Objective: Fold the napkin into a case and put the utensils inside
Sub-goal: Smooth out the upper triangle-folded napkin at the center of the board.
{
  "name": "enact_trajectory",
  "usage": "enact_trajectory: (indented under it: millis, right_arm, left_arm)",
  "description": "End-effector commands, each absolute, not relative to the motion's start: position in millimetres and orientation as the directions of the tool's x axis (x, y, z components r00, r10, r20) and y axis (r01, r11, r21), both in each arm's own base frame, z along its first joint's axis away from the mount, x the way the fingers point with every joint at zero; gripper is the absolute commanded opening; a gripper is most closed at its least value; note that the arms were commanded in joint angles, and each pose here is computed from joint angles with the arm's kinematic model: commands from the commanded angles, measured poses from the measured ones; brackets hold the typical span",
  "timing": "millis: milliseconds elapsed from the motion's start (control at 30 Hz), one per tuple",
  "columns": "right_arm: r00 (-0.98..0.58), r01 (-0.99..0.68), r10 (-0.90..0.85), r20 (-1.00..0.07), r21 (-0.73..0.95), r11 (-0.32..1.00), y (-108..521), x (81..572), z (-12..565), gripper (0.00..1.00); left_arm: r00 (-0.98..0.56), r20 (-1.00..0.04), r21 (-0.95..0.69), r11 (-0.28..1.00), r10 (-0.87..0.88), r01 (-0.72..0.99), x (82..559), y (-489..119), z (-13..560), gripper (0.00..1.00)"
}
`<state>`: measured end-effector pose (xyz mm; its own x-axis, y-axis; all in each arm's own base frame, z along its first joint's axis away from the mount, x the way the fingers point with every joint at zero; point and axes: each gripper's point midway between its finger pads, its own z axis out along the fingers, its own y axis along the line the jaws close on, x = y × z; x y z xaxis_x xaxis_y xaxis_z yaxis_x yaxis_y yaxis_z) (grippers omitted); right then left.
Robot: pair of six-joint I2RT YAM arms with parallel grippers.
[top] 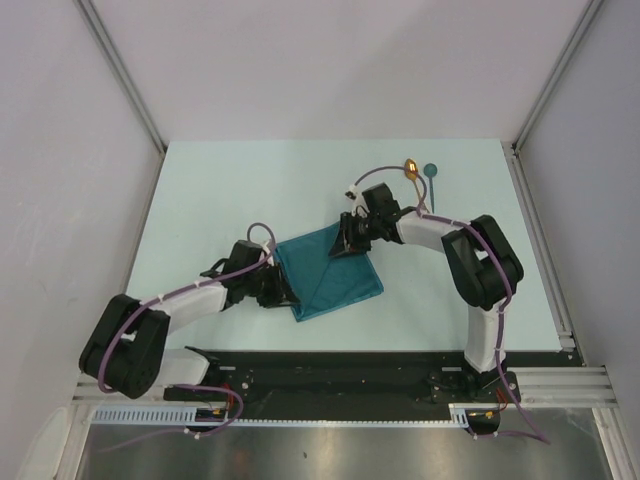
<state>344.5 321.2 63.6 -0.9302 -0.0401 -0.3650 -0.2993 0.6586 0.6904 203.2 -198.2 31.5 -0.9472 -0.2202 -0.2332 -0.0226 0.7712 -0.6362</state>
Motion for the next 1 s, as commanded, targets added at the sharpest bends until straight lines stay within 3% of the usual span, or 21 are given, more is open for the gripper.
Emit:
enact_trajectory:
  millis: [0,167,533,700,833,967]
  right_arm:
    - [-0.933,-0.299,-0.051,-0.356,0.690,0.659,325,332,58,0.32]
    - [-0.940,-0.283,-0.054,-0.337,0.682,0.675,319,320,47,0.30]
    - [-0.953,-0.253,-0.054,-0.299,0.684,0.685,317,315,27,0.29]
    - [-0.949,-0.265,-0.058,-0.311,0.681,0.683,316,312,35,0.29]
    - [-0.945,-0.281,-0.070,-0.321,0.681,0.676,321,306,42,0.29]
    - [-0.943,-0.293,-0.083,-0.323,0.683,0.669,327,298,44,0.29]
  left_arm:
    - [-0.928,-0.300,-0.630,0.777,-0.223,0.017,225,-201,40,0.15]
    - [-0.906,-0.340,-0.594,0.804,-0.251,0.000,223,-188,39,0.06]
    - [-0.905,-0.330,-0.599,0.801,-0.268,-0.019,210,-183,38,0.00]
    - [-0.839,-0.427,-0.582,0.813,-0.338,-0.031,249,-164,69,0.55]
    - [-0.792,-0.492,-0.567,0.823,-0.361,-0.023,298,-151,101,0.56]
    - [-0.792,-0.492,-0.540,0.840,-0.361,-0.047,339,-138,103,0.38]
